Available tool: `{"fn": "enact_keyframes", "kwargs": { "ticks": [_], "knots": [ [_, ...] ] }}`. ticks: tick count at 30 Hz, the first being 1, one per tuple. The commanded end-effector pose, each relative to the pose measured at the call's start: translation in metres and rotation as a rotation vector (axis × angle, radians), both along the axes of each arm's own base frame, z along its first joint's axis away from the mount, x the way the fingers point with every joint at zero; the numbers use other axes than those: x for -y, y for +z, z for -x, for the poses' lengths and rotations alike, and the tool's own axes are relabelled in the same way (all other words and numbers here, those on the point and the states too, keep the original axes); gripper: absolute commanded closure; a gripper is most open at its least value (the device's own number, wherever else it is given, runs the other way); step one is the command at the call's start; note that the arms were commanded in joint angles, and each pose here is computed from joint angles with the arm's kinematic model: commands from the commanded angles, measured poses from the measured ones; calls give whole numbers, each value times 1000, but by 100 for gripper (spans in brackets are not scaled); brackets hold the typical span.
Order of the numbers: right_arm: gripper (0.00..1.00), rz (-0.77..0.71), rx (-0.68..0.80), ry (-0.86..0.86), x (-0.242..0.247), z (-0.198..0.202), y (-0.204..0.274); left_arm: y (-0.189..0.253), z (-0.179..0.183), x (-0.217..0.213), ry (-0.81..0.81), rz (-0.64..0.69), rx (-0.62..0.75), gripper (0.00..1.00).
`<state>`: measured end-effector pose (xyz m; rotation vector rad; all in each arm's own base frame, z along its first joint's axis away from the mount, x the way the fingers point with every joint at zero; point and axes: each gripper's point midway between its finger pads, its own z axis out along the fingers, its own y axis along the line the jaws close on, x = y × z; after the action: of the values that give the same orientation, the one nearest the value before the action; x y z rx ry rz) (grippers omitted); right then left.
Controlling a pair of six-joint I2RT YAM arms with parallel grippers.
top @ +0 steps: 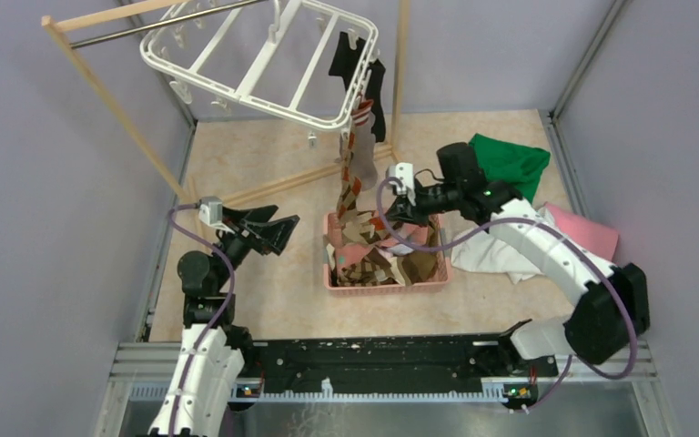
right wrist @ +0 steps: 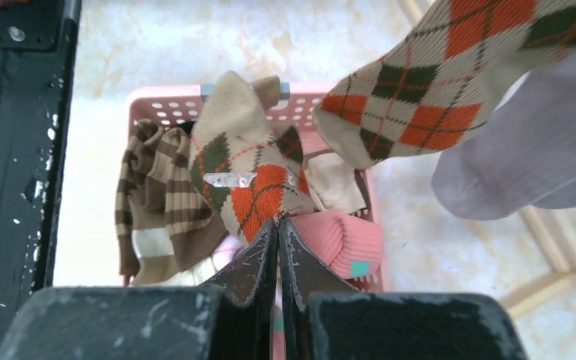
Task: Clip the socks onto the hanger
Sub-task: Pick up the sock from the bin.
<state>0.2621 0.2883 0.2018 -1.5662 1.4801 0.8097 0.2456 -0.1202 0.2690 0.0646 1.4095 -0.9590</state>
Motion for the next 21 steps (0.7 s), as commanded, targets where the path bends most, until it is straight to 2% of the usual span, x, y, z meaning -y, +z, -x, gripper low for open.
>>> {"fn": "enact_keyframes", "kwargs": {
  "ticks": [1,5,10,15,17,21],
  "knots": [
    [100,-117,15,24,17,24,38,29,15,17,-138,17,74,1],
    [100,-212,52,-15,30,28,67,34,29,36,-284,24,84,5],
    [100,-326,48,-51,30,35,92,38,32,46,-326,91,42,7],
    [100,-394,-35,-60,27,42,95,41,42,64,-378,171,-1,7],
    [100,-420,-46,-51,25,45,97,36,40,68,-371,224,-76,9],
    [100,-475,-57,-49,23,48,104,10,34,81,-412,387,-397,12]
  ]
}}
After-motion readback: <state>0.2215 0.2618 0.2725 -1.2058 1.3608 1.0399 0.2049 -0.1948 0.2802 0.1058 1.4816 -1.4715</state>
